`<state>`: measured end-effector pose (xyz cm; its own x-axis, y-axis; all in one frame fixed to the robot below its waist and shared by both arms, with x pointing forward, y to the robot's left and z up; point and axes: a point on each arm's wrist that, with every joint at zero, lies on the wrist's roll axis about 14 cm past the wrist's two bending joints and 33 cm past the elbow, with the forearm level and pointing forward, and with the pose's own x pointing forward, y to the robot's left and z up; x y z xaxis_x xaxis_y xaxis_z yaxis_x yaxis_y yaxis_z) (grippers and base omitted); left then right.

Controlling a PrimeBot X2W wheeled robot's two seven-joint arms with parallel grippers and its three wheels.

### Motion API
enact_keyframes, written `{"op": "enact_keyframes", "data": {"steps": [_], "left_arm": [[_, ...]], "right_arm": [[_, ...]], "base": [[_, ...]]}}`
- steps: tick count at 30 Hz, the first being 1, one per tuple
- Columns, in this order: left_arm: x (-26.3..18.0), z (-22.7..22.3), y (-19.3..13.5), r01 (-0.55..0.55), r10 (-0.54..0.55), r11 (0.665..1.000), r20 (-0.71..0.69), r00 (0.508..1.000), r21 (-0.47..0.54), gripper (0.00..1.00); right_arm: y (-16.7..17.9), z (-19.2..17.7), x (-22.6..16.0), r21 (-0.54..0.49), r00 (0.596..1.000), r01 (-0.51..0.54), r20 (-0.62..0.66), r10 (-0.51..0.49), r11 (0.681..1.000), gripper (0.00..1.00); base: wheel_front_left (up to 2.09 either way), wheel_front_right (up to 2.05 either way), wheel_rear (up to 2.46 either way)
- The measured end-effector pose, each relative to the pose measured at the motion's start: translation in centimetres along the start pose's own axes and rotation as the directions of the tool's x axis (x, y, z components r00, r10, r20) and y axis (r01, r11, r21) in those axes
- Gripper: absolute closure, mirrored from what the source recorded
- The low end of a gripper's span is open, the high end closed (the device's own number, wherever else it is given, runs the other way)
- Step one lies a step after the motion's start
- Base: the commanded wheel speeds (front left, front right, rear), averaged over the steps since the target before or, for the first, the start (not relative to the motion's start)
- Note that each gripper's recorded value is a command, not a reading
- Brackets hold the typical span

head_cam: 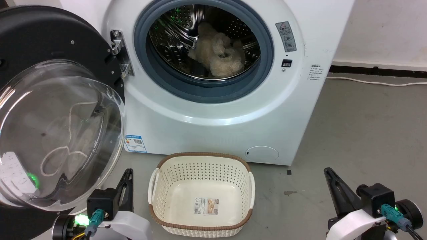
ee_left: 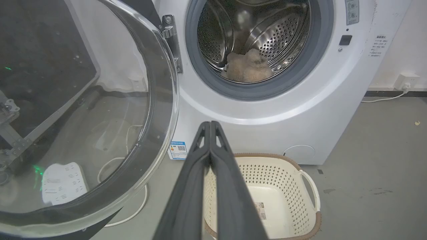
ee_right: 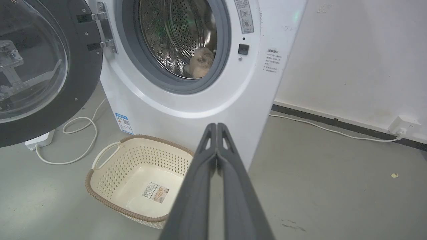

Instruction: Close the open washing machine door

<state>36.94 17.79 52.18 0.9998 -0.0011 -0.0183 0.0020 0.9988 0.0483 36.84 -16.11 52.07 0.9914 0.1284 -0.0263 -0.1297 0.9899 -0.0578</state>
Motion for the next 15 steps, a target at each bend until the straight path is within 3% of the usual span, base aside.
{"op": "enact_keyframes", "data": {"steps": [3,4,15], "left_arm": [[0.0,0.0,0.0,0.0,0.0,1.0,0.0,1.0,0.0,1.0],[0.0,0.0,-0.02,0.001,-0.001,1.0,0.0,1.0,0.0,0.0],[-0.04,-0.02,-0.2,0.006,-0.006,1.0,0.005,1.0,0.0,0.0]], "right_arm": [[0.0,0.0,0.0,0.0,1.0,0.0,0.0,0.0,1.0,1.0],[-0.01,0.0,0.0,0.0,1.0,0.0,0.0,0.0,1.0,0.0],[-0.06,-0.05,0.01,0.008,1.0,0.002,0.003,-0.002,1.0,0.0]], "base": [[0.0,0.0,0.0],[0.0,0.0,0.0],[0.0,0.0,0.0]]}}
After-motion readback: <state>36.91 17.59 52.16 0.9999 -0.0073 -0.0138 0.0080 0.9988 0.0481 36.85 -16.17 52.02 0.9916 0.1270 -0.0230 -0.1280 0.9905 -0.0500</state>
